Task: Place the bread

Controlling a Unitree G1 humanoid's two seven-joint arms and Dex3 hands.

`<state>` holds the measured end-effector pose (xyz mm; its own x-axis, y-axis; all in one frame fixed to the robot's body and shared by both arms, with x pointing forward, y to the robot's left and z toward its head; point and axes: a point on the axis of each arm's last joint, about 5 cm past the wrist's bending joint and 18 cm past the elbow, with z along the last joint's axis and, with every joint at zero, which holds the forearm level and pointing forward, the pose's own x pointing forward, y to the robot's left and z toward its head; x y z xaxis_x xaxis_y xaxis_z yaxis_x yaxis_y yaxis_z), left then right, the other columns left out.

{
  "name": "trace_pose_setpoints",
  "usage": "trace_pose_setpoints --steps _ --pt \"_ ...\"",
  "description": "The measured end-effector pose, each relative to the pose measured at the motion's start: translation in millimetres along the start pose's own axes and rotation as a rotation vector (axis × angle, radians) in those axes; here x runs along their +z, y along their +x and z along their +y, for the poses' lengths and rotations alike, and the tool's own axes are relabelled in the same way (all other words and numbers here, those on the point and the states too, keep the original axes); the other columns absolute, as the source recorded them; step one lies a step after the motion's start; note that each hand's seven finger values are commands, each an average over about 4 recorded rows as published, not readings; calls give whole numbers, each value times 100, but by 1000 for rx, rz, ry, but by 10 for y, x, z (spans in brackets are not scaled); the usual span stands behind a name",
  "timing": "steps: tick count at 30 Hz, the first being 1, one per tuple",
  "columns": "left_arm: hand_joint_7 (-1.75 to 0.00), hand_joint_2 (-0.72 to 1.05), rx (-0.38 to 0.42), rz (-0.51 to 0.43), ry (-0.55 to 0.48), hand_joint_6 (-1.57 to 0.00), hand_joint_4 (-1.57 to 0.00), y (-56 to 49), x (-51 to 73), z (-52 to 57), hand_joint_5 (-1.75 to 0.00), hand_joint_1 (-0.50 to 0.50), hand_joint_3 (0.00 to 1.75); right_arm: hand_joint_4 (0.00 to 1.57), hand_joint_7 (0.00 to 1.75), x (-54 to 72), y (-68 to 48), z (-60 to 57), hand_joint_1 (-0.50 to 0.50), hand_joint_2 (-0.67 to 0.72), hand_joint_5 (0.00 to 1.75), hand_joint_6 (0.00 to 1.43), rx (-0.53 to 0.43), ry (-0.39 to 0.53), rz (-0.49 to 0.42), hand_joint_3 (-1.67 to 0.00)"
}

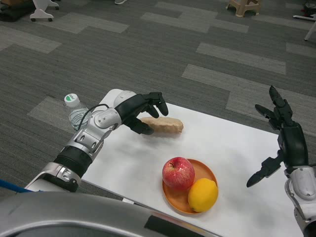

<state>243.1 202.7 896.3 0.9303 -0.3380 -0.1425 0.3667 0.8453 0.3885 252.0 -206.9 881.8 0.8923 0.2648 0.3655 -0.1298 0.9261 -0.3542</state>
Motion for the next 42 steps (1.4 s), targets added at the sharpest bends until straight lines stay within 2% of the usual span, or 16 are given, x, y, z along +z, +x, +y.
trace_pose_setpoints --steps 5,9,12,14,16,18,19,20,21,23,24,27,30,33,36,42 --pt "-168 105 10 -45 7 -92 0 4 12 0 -154 50 9 38 0 -2 -2 -1 17 60 39 0 0 -1 2 0" --pt "-168 105 35 -116 -6 -131 0 7 16 13 -141 50 9 38 0 -3 -2 -1 17 60 39 0 0 -1 2 0" --pt "-168 105 90 -207 -71 -140 0 5 8 15 -133 50 9 37 0 -4 -3 0 17 60 34 0 -1 -1 3 0" --pt "-168 103 147 -298 -149 -141 0 3 -7 8 -136 50 9 37 0 -4 -4 0 17 60 34 0 -1 -1 3 0" --pt "-168 94 201 -389 -232 -122 0 15 -5 -14 -141 50 9 39 0 -5 -4 0 17 60 39 0 -1 -1 4 0" --pt "-166 78 229 -453 -325 -70 0 41 -1 -65 -149 50 9 39 0 -5 -4 1 17 60 39 0 -1 0 4 0" --pt "-164 74 233 -468 -367 -50 0 54 -4 -95 -151 50 9 38 0 -5 -4 2 17 60 36 0 -1 0 4 0" --pt "-157 69 234 -479 -413 -25 0 66 -8 -128 -154 50 9 37 0 -5 -4 2 17 60 36 0 -1 0 4 0" --pt "-145 67 230 -483 -446 -13 0 75 -11 -155 -154 50 9 37 0 -5 -4 2 17 60 36 0 -1 0 4 0" --pt "-113 63 219 -499 -525 -1 0 96 -6 -208 -154 50 9 37 0 -6 -4 2 17 60 39 0 -1 0 4 0" --pt "-103 60 213 -506 -565 0 0 109 -1 -235 -154 50 9 37 0 -6 -5 2 17 60 39 0 -1 0 4 0" --pt "-87 58 195 -520 -648 0 0 139 15 -291 -151 50 9 39 0 -6 -5 2 17 60 39 0 -1 0 5 0" --pt "-58 52 184 -528 -668 0 0 156 32 -305 -144 50 9 38 0 -6 -5 3 17 60 39 0 -1 0 5 0" --pt "-42 52 178 -530 -678 0 0 160 34 -314 -144 50 9 38 0 -6 -5 3 17 60 34 0 -1 0 5 0" --pt "-35 47 167 -537 -692 0 0 163 38 -320 -144 50 9 40 0 -6 -5 3 17 60 39 0 -1 0 5 0" --pt "-31 34 143 -553 -733 0 0 169 53 -341 -144 50 9 39 0 -6 -5 3 17 60 39 0 -1 0 5 0"
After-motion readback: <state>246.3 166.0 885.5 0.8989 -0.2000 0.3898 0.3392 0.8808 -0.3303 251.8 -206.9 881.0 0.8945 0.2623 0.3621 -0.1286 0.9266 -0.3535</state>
